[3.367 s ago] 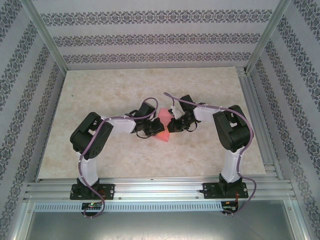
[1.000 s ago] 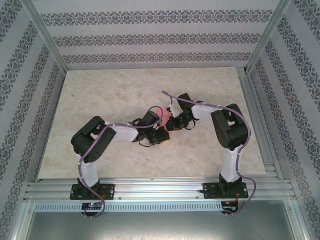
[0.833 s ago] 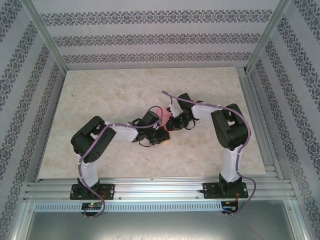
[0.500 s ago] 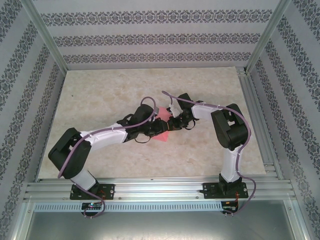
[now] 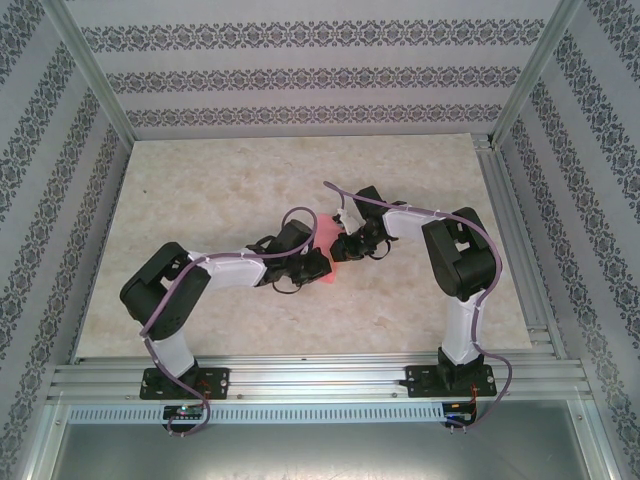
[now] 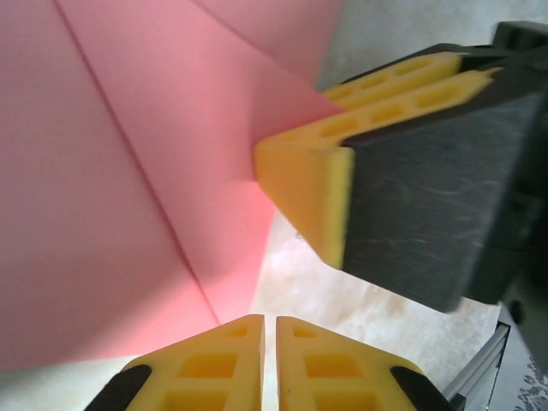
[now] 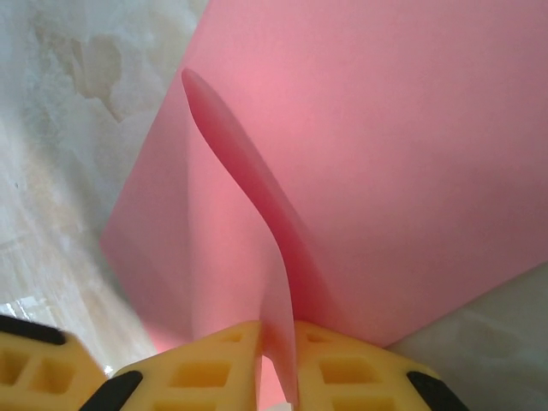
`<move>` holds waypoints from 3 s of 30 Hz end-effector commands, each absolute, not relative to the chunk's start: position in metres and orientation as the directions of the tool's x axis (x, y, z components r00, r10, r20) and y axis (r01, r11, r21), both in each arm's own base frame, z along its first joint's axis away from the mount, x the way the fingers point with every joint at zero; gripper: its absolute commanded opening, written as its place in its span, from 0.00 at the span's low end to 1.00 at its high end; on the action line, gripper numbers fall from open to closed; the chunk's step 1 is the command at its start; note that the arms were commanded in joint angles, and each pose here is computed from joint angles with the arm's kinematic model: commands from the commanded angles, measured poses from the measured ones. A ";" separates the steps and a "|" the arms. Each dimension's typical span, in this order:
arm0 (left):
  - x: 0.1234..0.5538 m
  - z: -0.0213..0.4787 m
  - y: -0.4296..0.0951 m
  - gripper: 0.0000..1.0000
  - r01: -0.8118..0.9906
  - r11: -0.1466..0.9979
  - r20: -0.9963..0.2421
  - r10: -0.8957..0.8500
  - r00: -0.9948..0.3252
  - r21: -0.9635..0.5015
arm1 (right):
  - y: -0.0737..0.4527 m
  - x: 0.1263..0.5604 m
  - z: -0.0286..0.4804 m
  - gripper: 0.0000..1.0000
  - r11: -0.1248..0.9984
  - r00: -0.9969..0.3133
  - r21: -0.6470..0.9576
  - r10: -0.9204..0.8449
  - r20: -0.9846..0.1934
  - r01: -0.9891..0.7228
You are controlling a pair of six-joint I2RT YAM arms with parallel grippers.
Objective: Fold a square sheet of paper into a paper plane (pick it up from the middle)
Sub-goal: Fold the triangle a second time at the center of the table.
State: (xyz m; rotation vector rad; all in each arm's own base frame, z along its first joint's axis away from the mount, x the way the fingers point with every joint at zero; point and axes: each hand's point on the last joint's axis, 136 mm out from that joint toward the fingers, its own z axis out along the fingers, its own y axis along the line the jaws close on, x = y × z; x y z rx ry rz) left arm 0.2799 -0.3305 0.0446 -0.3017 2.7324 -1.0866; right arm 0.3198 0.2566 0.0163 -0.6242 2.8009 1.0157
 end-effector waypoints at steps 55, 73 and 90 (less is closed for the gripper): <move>0.347 0.046 -0.336 0.16 -0.052 0.716 -0.177 -0.242 -0.954 -0.696 | 0.264 0.288 0.082 0.09 0.665 -0.928 0.677 -0.068 -0.367 -0.316; 0.347 0.029 -0.336 0.17 -0.066 0.714 -0.143 -0.228 -0.963 -0.697 | 0.280 0.277 0.025 0.08 0.709 -0.969 0.674 -0.053 -0.241 -0.206; 0.359 0.045 -0.330 0.18 -0.044 0.705 -0.172 -0.232 -0.957 -0.708 | 0.260 0.263 -0.010 0.08 0.783 -0.985 0.604 -0.062 -0.163 -0.149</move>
